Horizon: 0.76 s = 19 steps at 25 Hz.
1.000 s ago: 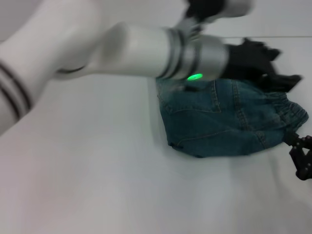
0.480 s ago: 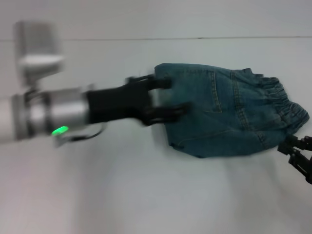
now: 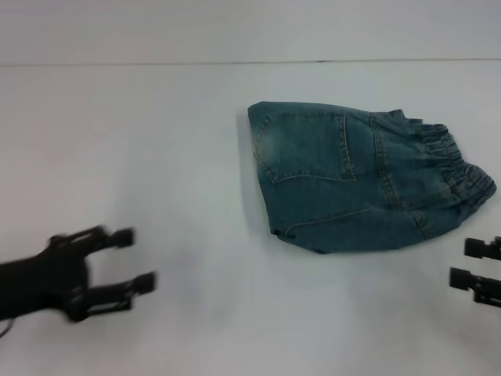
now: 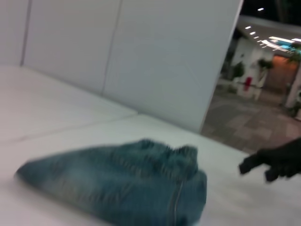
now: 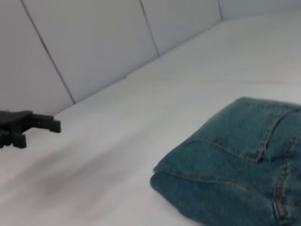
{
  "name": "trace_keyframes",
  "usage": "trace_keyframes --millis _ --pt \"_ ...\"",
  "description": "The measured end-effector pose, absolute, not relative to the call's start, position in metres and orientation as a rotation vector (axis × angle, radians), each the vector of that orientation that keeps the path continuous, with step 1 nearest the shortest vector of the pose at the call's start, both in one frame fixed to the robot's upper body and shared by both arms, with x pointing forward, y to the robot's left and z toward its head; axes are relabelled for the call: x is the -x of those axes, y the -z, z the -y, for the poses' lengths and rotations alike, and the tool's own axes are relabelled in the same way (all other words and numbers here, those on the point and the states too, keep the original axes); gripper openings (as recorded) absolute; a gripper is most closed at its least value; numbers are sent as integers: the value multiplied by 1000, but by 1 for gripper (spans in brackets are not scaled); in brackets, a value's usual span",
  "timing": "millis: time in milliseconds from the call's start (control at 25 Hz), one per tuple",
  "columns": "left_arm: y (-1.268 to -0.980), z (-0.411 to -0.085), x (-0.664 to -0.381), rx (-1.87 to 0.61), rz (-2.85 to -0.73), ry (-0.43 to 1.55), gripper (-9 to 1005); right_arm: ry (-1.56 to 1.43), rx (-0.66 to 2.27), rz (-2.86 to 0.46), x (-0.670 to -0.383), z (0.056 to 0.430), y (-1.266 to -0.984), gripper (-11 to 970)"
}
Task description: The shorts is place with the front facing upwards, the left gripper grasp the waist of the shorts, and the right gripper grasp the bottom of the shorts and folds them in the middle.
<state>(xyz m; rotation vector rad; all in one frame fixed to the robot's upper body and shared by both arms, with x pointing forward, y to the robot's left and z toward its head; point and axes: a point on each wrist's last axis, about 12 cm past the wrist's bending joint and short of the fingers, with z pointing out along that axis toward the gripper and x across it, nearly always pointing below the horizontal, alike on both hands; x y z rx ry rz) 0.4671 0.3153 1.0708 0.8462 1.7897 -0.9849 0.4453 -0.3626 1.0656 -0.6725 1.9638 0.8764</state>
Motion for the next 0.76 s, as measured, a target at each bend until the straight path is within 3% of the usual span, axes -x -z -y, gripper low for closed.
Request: trace_keyframes --millis 320,520,760 --pt "-1067 -357 -431 -797 -1912 976 846 -882 666 -1976 -430 386 -1092 829" --pt "-1069 -360 -424 -807 -1911 1007 846 -850 681 -1979 -426 394 -1098 938" --pt "-1071 -357 -424 -860 -1919 1056 846 -851 725 -1996 -428 393 -1097 938"
